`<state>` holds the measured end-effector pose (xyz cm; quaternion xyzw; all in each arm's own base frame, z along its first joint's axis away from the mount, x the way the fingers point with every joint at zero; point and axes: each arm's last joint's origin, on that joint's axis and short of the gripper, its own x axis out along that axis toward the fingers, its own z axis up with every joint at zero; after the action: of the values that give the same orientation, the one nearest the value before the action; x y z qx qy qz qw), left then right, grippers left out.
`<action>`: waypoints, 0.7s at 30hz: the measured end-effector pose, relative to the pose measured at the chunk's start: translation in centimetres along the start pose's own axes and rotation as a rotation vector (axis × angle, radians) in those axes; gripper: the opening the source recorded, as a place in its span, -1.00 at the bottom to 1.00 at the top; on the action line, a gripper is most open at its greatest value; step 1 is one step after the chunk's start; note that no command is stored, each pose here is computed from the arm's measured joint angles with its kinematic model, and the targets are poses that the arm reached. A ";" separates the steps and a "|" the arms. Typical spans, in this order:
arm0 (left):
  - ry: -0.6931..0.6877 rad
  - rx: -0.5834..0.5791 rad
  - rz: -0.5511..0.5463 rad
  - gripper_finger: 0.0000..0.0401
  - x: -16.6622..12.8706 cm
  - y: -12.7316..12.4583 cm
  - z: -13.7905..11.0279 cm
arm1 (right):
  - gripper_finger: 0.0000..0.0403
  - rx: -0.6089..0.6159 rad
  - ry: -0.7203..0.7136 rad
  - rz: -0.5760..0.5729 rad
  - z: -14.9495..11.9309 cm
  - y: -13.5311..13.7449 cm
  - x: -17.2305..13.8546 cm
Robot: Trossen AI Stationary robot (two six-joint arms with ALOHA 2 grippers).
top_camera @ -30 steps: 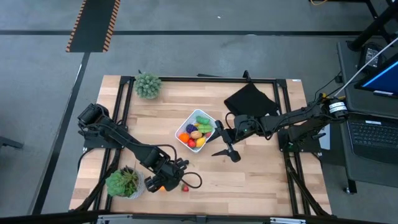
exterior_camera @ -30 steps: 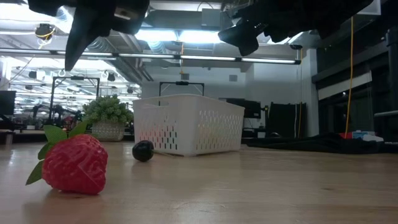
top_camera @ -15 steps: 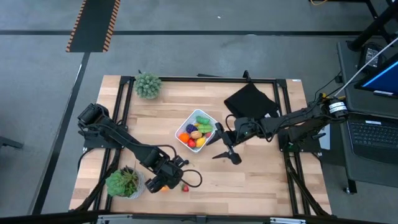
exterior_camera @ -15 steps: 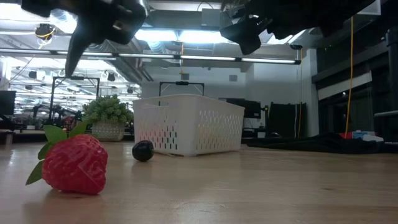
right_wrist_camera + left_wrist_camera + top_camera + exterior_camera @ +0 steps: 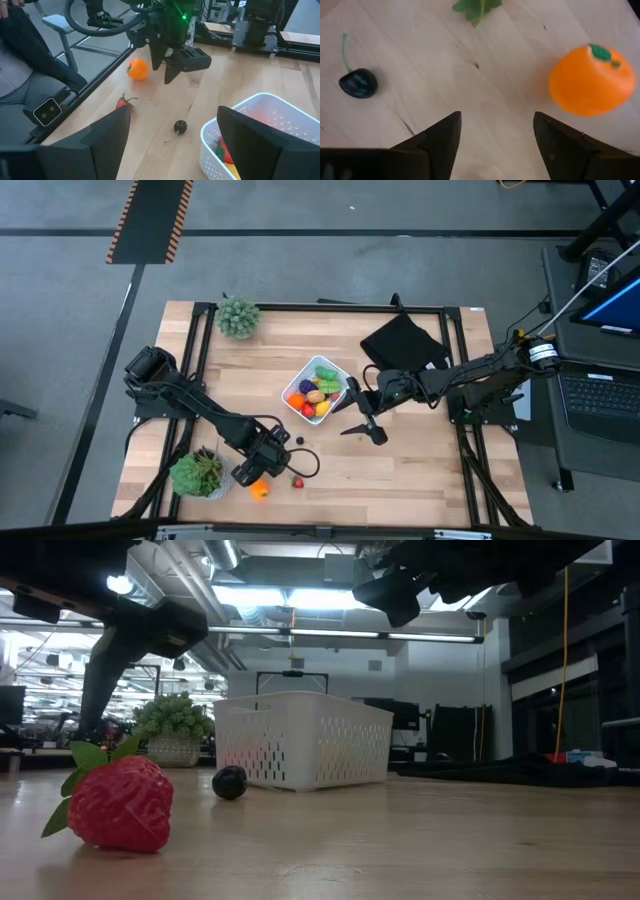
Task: Pick and placing Produce into tupperware
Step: Put the orange into the white bin
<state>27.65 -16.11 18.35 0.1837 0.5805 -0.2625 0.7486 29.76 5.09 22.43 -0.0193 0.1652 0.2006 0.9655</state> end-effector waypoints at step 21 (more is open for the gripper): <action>0.002 -0.115 0.021 0.20 0.0 0.2 0.0 | 0.49 -0.002 0.000 -0.002 0.0 0.0 0.0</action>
<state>27.77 -15.90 18.36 0.1465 0.5934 -0.2208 0.7600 29.77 5.08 22.43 -0.0202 0.1650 0.1998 0.9656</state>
